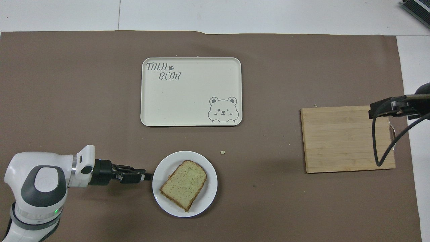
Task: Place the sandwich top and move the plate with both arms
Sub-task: 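Grip the white plate rim with the left gripper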
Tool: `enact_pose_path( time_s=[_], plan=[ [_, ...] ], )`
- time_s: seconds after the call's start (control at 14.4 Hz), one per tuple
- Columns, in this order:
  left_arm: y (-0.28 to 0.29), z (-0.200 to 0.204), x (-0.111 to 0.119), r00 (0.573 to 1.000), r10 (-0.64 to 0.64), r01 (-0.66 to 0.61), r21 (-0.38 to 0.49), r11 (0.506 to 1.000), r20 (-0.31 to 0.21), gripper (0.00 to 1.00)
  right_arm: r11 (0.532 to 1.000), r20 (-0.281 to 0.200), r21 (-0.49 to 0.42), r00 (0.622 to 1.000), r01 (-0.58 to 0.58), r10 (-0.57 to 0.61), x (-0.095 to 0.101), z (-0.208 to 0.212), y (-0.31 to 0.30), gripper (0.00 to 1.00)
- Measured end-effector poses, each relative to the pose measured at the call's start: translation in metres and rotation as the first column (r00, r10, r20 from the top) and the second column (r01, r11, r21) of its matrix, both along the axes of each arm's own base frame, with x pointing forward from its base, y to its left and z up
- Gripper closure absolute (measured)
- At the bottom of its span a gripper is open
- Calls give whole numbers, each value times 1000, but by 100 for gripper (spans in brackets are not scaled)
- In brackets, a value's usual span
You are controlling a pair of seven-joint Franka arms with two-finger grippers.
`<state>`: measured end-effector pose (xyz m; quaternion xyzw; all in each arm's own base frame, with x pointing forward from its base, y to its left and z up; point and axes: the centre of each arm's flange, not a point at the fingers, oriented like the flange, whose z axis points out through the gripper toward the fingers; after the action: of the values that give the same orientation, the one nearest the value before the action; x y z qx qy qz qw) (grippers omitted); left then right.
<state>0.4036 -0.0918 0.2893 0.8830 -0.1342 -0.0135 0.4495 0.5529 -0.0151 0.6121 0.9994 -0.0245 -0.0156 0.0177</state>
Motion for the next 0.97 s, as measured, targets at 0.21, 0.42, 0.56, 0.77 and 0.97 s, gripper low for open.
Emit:
enact_pose_path(
  time_s=[0.21, 0.42, 0.56, 0.77, 0.97],
  plan=[
    [-3, -12, -2, 1000, 4, -4, 23, 1000, -12, 46, 1000, 0, 0, 1000, 0, 0, 0, 0, 0, 0],
    [-12, -24, -3, 1000, 19, -19, 28, 999, -12, 47, 1000, 0, 0, 1000, 0, 0, 0, 0, 0, 0],
    [-25, -30, -7, 1000, 23, -23, 38, 999, -11, 54, 1000, 0, 0, 1000, 0, 0, 0, 0, 0, 0],
    [-37, -36, -12, 1000, 17, -16, 50, 999, -15, 69, 1000, 0, 0, 1000, 0, 0, 0, 0, 0, 0],
    [-36, -35, -13, 1000, 22, -21, 36, 999, -19, 95, 1000, 0, 0, 1000, 0, 0, 0, 0, 0, 0]
  ],
)
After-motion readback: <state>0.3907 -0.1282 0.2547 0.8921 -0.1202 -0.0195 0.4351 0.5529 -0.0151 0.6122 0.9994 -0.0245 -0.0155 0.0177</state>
